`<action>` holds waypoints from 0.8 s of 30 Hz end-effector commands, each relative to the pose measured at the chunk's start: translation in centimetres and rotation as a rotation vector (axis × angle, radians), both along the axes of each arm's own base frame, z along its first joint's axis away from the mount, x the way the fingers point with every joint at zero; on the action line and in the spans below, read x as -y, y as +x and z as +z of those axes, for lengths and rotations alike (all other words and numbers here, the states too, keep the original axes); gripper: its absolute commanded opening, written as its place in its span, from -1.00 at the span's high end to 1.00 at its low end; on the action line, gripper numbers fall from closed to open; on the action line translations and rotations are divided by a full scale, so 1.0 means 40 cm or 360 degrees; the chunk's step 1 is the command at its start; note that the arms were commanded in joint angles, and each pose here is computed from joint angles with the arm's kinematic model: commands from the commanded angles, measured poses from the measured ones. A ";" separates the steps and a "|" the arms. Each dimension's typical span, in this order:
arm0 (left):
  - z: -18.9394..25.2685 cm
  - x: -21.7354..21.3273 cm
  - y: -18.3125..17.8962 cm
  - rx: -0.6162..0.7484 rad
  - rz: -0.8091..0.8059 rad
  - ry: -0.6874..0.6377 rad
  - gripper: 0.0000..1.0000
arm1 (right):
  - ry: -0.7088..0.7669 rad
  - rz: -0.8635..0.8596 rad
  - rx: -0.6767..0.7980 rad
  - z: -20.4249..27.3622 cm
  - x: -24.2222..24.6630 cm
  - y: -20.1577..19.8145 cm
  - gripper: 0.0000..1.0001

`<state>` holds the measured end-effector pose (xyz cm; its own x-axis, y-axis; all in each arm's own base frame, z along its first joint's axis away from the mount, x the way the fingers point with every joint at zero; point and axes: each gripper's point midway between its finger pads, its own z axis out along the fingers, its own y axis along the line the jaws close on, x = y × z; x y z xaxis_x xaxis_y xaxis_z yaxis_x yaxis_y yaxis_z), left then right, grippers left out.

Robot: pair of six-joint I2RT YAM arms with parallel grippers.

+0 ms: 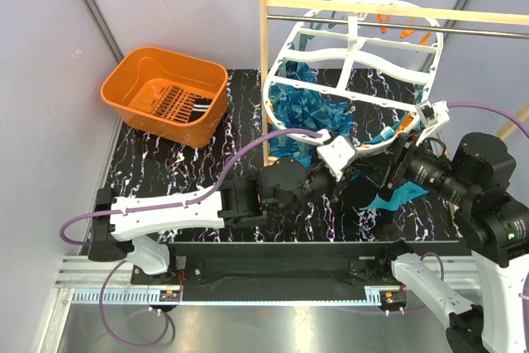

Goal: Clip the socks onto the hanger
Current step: Open the clamp at the hanger.

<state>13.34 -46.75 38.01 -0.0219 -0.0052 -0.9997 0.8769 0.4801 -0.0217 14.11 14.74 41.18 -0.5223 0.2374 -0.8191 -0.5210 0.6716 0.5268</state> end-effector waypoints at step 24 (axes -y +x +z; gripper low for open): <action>0.054 -0.093 -0.056 0.0043 -0.0091 -0.0226 -0.22 | 0.0068 -0.0110 0.0110 0.021 0.002 0.062 1.00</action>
